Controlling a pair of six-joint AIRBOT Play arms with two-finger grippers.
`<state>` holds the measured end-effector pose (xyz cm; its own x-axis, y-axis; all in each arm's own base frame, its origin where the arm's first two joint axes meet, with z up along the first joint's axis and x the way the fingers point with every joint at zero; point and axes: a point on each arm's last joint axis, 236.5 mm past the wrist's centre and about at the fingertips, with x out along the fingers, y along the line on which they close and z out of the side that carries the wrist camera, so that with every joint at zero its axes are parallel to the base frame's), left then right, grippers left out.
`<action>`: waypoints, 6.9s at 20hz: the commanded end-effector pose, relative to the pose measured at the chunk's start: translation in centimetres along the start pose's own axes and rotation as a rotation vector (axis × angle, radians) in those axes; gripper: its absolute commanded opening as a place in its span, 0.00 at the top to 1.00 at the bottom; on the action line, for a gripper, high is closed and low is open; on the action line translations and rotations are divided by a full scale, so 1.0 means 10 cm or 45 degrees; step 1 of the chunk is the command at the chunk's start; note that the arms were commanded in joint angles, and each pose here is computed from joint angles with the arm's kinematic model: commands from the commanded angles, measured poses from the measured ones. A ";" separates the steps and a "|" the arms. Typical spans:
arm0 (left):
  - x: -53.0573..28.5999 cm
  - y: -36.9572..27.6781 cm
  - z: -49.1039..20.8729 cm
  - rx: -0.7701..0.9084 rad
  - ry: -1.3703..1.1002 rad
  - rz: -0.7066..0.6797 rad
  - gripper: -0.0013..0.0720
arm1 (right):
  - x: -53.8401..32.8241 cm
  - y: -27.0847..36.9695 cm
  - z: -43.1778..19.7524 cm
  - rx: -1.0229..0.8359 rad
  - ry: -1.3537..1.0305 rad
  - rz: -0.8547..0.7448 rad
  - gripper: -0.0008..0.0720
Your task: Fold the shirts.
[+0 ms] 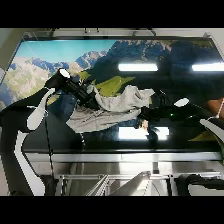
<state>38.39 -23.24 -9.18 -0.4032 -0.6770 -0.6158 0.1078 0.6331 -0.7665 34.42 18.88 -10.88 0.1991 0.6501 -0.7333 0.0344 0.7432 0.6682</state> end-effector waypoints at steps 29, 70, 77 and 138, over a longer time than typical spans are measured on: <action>-1.86 0.80 -1.44 -0.496 -0.644 -0.219 0.00 | -1.25 0.22 1.43 -0.073 0.264 0.186 0.97; -0.93 1.01 -1.57 -0.329 -0.237 0.243 0.00 | 0.30 0.96 -0.58 0.167 0.206 0.376 0.97; -1.28 0.97 -1.23 -0.307 -0.493 0.142 0.02 | 0.31 0.95 -0.57 0.154 0.195 0.373 0.97; -3.17 1.44 -1.10 -0.359 -1.072 -0.122 0.12 | -1.13 -0.29 -0.35 0.291 -0.027 0.031 0.49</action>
<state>46.68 8.91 5.19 0.5356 -0.7639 -0.3600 0.0055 0.4295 -0.9031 35.62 9.22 -1.32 0.3302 0.6894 -0.6447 0.0951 0.6552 0.7494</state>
